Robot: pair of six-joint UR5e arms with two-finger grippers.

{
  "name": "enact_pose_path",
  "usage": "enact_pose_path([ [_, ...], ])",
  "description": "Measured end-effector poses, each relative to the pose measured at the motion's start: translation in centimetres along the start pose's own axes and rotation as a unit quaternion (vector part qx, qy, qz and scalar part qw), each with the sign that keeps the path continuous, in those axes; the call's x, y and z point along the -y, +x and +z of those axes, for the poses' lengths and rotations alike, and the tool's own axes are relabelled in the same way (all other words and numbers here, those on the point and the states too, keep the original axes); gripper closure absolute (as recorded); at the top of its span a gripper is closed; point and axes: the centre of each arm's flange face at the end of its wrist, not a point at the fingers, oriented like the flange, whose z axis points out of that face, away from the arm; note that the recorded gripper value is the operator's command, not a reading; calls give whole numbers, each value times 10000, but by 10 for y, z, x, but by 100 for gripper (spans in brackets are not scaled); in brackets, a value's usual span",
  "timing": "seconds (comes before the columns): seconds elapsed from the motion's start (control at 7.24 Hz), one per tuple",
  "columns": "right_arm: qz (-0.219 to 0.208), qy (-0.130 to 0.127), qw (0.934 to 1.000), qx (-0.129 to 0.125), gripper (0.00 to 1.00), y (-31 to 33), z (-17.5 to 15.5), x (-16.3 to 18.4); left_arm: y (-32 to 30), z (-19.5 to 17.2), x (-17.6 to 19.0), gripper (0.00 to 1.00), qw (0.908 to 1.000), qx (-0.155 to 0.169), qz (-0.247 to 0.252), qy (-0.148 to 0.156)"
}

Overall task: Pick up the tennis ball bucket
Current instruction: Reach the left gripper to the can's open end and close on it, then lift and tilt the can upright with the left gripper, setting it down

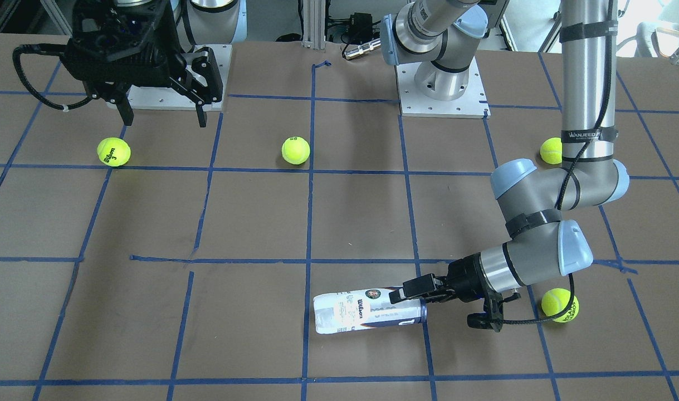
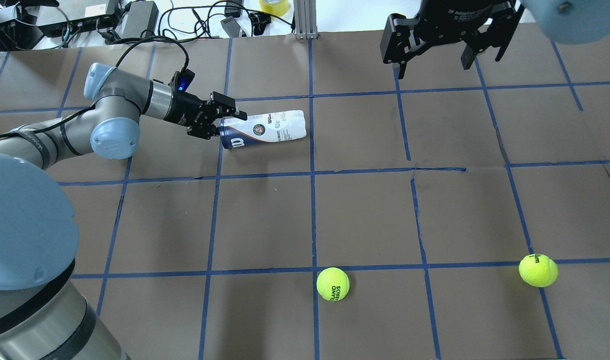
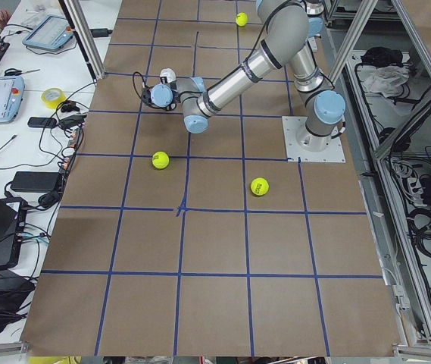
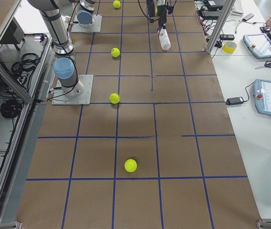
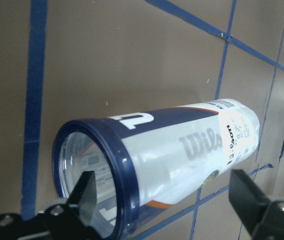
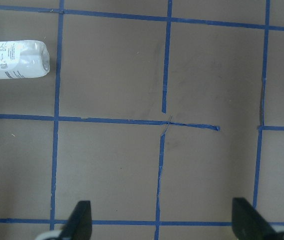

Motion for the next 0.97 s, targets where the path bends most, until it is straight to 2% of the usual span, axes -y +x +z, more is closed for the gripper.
enact_pose_path([
  [0.41, -1, 34, 10000, 4, 0, 1, -4, -3, 11, -9, 3, 100, 9995, 82, -288, 101],
  [0.55, -1, 41, 10000, 1, 0, 1, -6, -4, 22, -18, 6, 100, 9991, 286, -242, 201],
  [0.69, 1, 44, 10000, -2, 0, 1, -6, -4, 47, -27, 11, 100, 9972, 636, -173, 340],
  [0.97, 5, 44, 10000, -1, 0, 1, -6, -4, 132, -37, 15, 100, 9868, 1466, -99, 683],
])
